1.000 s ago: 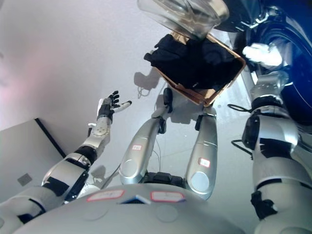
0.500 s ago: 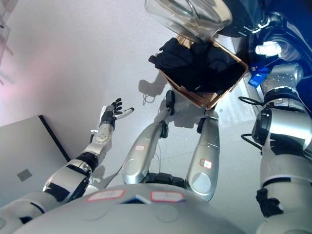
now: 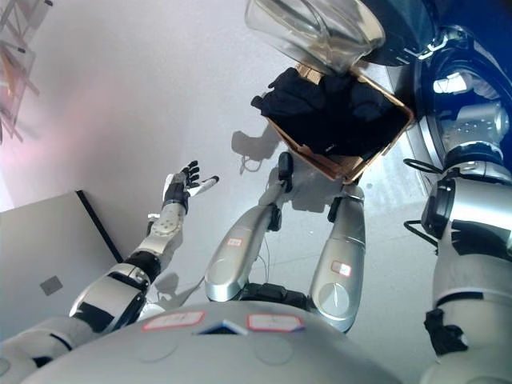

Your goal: Put the clothes in the basket into the washing machine.

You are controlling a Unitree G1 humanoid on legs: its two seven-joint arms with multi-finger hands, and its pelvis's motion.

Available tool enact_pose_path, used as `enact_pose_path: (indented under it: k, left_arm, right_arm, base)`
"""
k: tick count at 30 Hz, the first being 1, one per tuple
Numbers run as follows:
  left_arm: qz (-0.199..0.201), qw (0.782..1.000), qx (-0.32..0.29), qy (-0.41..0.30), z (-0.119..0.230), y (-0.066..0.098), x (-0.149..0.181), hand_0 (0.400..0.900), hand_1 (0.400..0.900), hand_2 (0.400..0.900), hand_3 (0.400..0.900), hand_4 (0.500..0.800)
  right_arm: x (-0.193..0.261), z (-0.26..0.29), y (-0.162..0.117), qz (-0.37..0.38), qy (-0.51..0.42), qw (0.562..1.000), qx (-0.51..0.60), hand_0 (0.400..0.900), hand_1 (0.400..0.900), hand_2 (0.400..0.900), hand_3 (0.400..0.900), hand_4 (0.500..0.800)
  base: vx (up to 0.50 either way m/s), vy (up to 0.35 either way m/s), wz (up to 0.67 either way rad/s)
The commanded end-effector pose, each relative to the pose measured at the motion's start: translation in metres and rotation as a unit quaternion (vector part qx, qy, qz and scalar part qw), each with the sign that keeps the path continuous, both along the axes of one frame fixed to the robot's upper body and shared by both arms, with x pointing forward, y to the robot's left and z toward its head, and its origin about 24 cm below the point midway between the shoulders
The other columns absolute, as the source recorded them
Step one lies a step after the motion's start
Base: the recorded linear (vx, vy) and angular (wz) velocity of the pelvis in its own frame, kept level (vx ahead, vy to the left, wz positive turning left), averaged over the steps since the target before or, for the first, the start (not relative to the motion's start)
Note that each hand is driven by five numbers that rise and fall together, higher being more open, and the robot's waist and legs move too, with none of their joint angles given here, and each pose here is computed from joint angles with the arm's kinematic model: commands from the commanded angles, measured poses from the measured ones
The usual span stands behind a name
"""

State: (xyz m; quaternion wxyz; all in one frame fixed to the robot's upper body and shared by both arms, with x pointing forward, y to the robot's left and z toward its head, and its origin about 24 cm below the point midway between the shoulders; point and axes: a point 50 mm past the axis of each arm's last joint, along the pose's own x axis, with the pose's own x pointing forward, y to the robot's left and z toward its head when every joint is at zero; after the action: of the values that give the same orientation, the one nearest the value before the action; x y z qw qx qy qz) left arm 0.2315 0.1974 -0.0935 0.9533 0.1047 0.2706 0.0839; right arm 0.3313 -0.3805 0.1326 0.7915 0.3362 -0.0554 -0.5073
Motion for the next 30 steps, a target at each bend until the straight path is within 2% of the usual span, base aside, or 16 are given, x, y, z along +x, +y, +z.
enact_pose_path:
  k: [1,8,9,11,12,13,16,17,18,22,30]
  left_arm:
    - [0.054,0.997,0.034,0.051,-0.018,0.033,-0.037,0.9,0.9,0.9,0.9,0.8]
    - [0.053,0.997,0.029,0.05,-0.018,0.03,-0.036,0.9,0.9,0.9,0.9,0.8]
    - [0.052,0.997,0.029,0.054,-0.019,0.029,-0.038,0.9,0.9,0.9,0.9,0.8]
    - [0.046,0.996,0.036,0.064,-0.021,0.029,-0.04,0.9,0.9,0.9,0.9,0.8]
    - [0.047,0.996,0.034,0.063,-0.021,0.027,-0.04,0.9,0.9,0.9,0.9,0.8]
    - [0.05,0.996,0.034,0.066,-0.023,0.027,-0.043,0.9,0.9,0.9,0.9,0.8]
    - [0.056,0.995,0.029,0.076,-0.028,0.025,-0.052,0.9,0.9,0.9,0.9,0.8]
    - [0.057,0.995,0.03,0.078,-0.029,0.025,-0.054,0.9,0.9,0.9,0.9,0.8]
    - [0.058,0.995,0.031,0.08,-0.029,0.025,-0.055,0.9,0.9,0.9,0.9,0.8]
    - [0.056,0.995,0.032,0.08,-0.03,0.025,-0.057,0.9,0.9,0.9,0.9,0.8]
    - [0.047,0.995,0.017,0.09,-0.033,0.019,-0.059,0.9,0.9,0.9,0.9,0.8]
  right_arm:
    - [-0.029,0.181,-0.029,-0.069,-0.22,0.94,-0.249,0.4,0.4,0.4,0.4,0.5]
    - [-0.024,0.147,-0.031,-0.069,-0.199,0.956,-0.206,0.4,0.4,0.4,0.4,0.5]
    - [-0.024,0.142,-0.033,-0.071,-0.181,0.959,-0.206,0.4,0.4,0.4,0.4,0.5]
    - [-0.025,0.127,-0.041,-0.075,-0.08,0.966,-0.232,0.4,0.4,0.4,0.4,0.5]
    - [-0.025,0.13,-0.041,-0.075,-0.08,0.966,-0.234,0.4,0.4,0.4,0.4,0.5]
    - [-0.024,0.122,-0.041,-0.066,-0.054,0.966,-0.243,0.496,0.496,0.496,0.496,0.558]
    - [-0.029,0.114,-0.044,-0.085,-0.042,0.966,-0.243,0.4,0.4,0.4,0.4,0.5]
    - [-0.029,0.114,-0.042,-0.084,-0.044,0.964,-0.248,0.62,0.62,0.62,0.62,0.632]
    - [-0.029,0.115,-0.042,-0.083,-0.039,0.962,-0.258,0.9,0.9,0.9,0.9,0.8]
    - [-0.029,0.117,-0.043,-0.066,-0.026,0.957,-0.281,0.9,0.9,0.9,0.9,0.8]
    - [-0.019,0.092,-0.039,-0.011,-0.016,0.97,-0.241,0.9,0.9,0.9,0.9,0.8]
  base:
    - [0.0,0.0,0.0]
    - [-0.042,0.02,-0.04]
    - [-0.076,0.063,-0.09]
    - [-0.065,0.071,-0.12]
    - [-0.059,0.079,-0.18]
    - [-0.04,0.06,-0.16]
    - [-0.025,0.064,-0.12]
    - [-0.021,0.057,-0.06]
    - [-0.013,0.053,-0.08]
    - [-0.011,0.032,-0.08]
    - [-0.012,0.022,-0.08]
